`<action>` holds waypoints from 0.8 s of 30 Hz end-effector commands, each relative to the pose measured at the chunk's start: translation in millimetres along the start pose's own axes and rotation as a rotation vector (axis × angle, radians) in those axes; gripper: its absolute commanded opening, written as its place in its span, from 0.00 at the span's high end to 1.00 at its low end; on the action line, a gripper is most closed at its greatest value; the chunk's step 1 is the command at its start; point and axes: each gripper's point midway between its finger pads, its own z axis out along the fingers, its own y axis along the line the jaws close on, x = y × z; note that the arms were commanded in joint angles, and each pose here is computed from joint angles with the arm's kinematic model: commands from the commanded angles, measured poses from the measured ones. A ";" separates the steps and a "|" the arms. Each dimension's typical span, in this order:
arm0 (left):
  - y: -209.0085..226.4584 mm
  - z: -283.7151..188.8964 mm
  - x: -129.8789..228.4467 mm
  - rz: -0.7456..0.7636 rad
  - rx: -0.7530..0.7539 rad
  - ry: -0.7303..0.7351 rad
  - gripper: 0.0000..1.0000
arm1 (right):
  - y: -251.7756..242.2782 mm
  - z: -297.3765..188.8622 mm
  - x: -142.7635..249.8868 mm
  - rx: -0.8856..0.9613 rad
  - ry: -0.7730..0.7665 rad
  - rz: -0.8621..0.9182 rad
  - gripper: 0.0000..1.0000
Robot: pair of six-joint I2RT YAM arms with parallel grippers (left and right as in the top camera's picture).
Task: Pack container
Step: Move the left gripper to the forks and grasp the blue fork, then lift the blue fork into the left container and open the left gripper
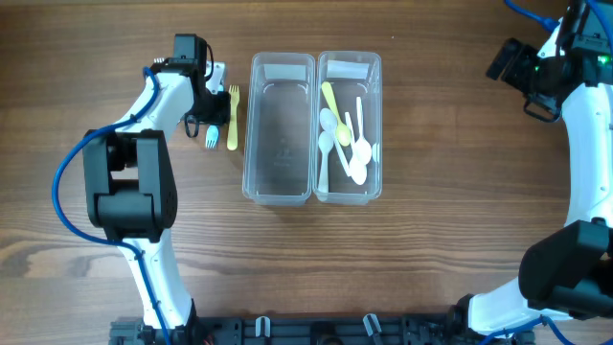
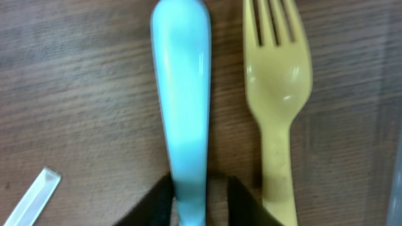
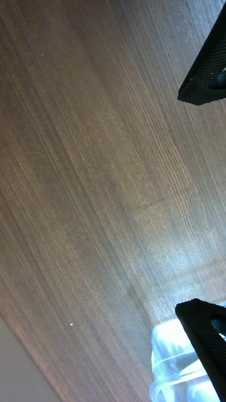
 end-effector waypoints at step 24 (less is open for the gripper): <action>-70.7 -167.9 -13.2 0.042 0.005 -0.178 0.96 | 2.2 1.8 4.7 -0.009 0.027 0.007 0.00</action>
